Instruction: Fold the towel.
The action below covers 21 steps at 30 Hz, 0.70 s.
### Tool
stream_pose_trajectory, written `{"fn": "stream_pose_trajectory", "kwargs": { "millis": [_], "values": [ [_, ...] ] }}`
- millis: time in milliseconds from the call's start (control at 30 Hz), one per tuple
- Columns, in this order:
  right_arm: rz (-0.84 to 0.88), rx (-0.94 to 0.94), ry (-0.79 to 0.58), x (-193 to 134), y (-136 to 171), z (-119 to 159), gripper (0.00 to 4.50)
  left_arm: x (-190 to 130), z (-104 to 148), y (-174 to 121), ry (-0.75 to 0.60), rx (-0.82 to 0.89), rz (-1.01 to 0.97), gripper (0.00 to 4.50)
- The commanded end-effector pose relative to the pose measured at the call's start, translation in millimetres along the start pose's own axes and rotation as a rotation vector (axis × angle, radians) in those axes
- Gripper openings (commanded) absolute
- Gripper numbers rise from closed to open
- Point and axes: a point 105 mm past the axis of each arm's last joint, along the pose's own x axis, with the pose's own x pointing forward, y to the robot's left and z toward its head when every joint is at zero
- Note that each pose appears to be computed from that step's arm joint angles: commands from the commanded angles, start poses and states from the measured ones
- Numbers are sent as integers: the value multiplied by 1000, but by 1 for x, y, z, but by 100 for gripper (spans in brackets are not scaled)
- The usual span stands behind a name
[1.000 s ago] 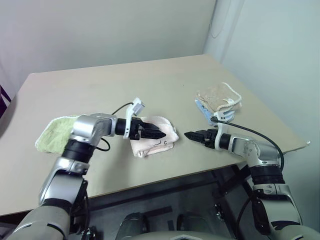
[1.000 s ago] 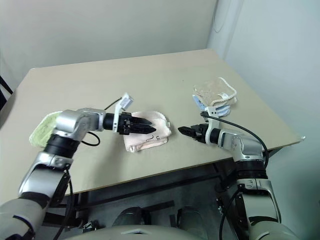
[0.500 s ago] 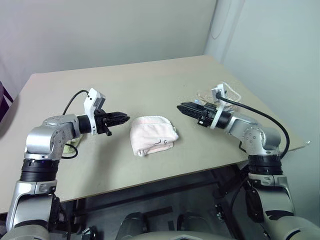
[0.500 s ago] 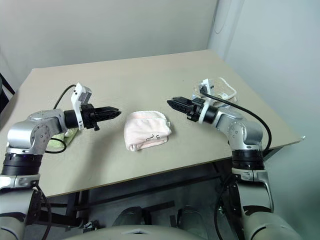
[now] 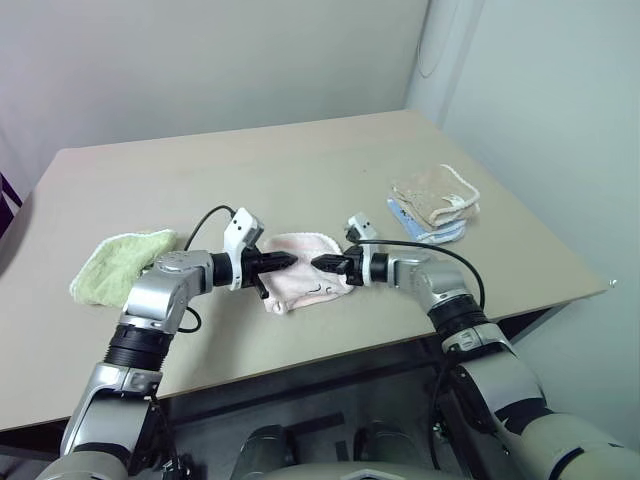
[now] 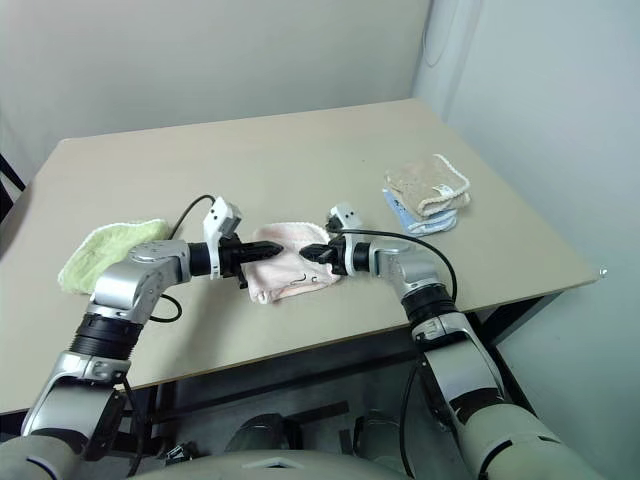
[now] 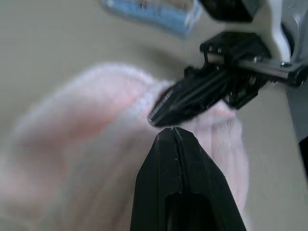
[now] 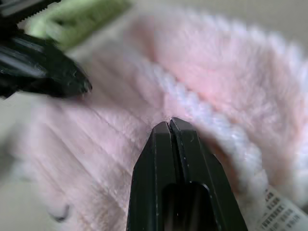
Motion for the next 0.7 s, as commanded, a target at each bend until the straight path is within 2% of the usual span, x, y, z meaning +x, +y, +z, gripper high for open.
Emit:
{"fn": "stream_pose_trajectory", "kwargs": {
  "millis": [33, 133, 200, 367, 400, 467, 533, 700],
  "values": [
    [-32, -51, 56, 13, -1, -16, 4, 10, -35, 8, 105, -2, 28, 0],
    [-28, -59, 58, 19, 1, -24, 4, 15, -50, 15, 114, -50, 57, 0],
    [-11, -51, 23, 18, 2, -17, 4, 15, -48, 19, 72, -82, 72, 0],
    [89, -51, -73, 1, 8, 11, 4, -3, -7, 14, -97, -143, 12, 0],
    [135, -56, -105, -5, 14, 20, 42, -13, 7, 12, -144, -159, -4, 37],
    [201, -39, -163, -17, 22, 37, 88, -36, 28, 10, -214, -196, -7, 82],
    [234, -29, -203, -27, 29, 49, 155, -57, 37, 9, -243, -242, 17, 152],
    [260, -10, -270, -45, 38, 67, 329, -94, 18, 7, -206, -424, 119, 325]
  ]
}}
